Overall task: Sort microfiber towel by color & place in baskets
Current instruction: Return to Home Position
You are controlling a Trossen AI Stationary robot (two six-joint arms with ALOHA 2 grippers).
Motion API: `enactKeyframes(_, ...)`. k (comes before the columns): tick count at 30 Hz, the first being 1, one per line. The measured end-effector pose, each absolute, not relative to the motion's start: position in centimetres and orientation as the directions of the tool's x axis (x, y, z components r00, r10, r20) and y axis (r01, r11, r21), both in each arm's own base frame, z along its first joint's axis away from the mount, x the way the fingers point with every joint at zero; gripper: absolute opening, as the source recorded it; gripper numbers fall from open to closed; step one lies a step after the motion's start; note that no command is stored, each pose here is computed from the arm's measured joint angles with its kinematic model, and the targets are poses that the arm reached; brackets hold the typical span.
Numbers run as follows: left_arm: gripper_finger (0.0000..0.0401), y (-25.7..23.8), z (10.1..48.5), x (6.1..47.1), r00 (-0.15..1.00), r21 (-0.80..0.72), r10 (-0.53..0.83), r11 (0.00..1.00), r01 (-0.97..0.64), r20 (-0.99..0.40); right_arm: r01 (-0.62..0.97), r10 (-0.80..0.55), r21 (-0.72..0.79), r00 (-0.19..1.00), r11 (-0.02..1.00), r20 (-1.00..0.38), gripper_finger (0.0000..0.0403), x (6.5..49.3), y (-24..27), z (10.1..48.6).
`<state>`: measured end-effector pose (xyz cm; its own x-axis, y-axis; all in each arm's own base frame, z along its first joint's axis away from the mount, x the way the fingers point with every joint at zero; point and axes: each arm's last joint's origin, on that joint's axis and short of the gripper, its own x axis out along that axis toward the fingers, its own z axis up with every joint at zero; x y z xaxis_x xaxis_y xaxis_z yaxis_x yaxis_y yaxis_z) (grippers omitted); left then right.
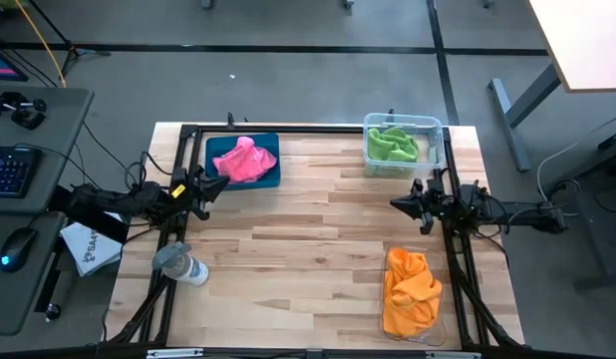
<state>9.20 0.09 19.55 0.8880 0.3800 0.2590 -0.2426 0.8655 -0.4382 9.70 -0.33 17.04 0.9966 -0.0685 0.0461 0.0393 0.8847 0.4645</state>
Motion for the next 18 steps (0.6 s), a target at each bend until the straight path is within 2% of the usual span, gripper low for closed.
enactKeyframes(18, 0.0000, 0.13, 19.42, 9.01, 0.889, -0.436, 0.381, 0.865, -0.247, 0.253, 0.050, -0.070, 0.464, 0.997, 0.884, 0.026, 0.0000, 9.74, -0.35, 16.85)
